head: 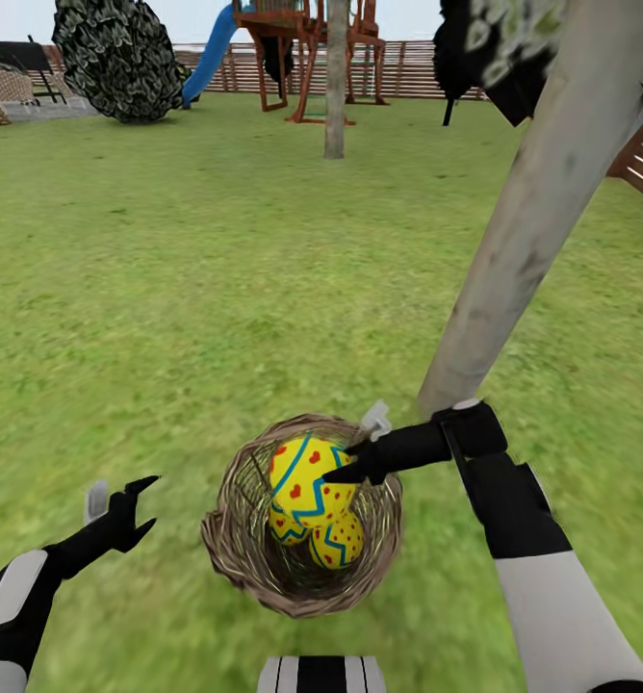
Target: Take the three Easter eggs out of the wicker basket on the lawn in the garden, then place them on the lawn next to a single tree (choose any tree) so that all three eggs are next to the same tree and none are left in the basket.
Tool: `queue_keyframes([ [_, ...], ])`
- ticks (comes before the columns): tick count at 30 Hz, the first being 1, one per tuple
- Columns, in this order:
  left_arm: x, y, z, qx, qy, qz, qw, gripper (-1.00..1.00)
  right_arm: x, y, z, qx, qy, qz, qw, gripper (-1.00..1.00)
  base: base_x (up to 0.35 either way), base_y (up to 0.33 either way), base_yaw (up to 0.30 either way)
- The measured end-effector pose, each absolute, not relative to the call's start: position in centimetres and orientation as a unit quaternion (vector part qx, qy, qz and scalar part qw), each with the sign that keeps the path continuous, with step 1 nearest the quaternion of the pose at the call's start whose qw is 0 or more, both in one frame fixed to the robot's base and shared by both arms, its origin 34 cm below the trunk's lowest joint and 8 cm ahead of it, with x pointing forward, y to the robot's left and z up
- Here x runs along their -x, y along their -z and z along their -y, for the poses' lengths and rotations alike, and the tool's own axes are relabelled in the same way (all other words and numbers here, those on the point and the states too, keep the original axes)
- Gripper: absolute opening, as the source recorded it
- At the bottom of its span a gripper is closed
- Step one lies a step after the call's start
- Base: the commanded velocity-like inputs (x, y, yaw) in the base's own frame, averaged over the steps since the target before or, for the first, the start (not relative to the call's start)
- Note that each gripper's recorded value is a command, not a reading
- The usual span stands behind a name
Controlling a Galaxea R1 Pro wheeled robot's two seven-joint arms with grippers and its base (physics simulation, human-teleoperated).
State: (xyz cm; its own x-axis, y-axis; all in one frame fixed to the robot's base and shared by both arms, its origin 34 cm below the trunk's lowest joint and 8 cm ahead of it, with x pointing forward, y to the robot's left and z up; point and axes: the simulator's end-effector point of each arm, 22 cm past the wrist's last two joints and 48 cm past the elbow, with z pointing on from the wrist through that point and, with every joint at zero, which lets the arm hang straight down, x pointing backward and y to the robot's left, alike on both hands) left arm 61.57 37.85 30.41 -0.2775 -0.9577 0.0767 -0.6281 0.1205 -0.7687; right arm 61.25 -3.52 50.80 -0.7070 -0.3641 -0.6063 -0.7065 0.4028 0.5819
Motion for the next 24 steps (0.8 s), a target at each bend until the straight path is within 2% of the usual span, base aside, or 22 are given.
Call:
queue_keyframes([
  [6, -61.7, -31.8, -38.9, 0.556, 0.361, -0.709, 0.241, 1.00, -59.1, -50.3, 2.9, 0.329, -0.451, -0.811, 0.173, -1.00, -0.045, 0.000, 0.000],
  [15, -62.4, -34.2, -40.1, 0.547, 0.365, -0.707, 0.261, 1.00, -58.4, -52.8, 2.7, 0.335, -0.467, -0.798, 0.181, -1.00, -0.335, 0.000, 0.000],
  [20, -62.7, -35.4, -40.1, 0.543, 0.370, -0.704, 0.268, 1.00, -58.4, -57.0, 3.1, 0.315, -0.528, -0.760, 0.210, -1.00, -0.344, 0.000, 0.000],
  [24, -62.9, -36.3, -40.1, 0.540, 0.375, -0.702, 0.273, 1.00, -62.1, -62.0, 8.5, 0.221, -0.575, -0.729, 0.299, -1.00, -0.112, 0.000, 0.000],
])
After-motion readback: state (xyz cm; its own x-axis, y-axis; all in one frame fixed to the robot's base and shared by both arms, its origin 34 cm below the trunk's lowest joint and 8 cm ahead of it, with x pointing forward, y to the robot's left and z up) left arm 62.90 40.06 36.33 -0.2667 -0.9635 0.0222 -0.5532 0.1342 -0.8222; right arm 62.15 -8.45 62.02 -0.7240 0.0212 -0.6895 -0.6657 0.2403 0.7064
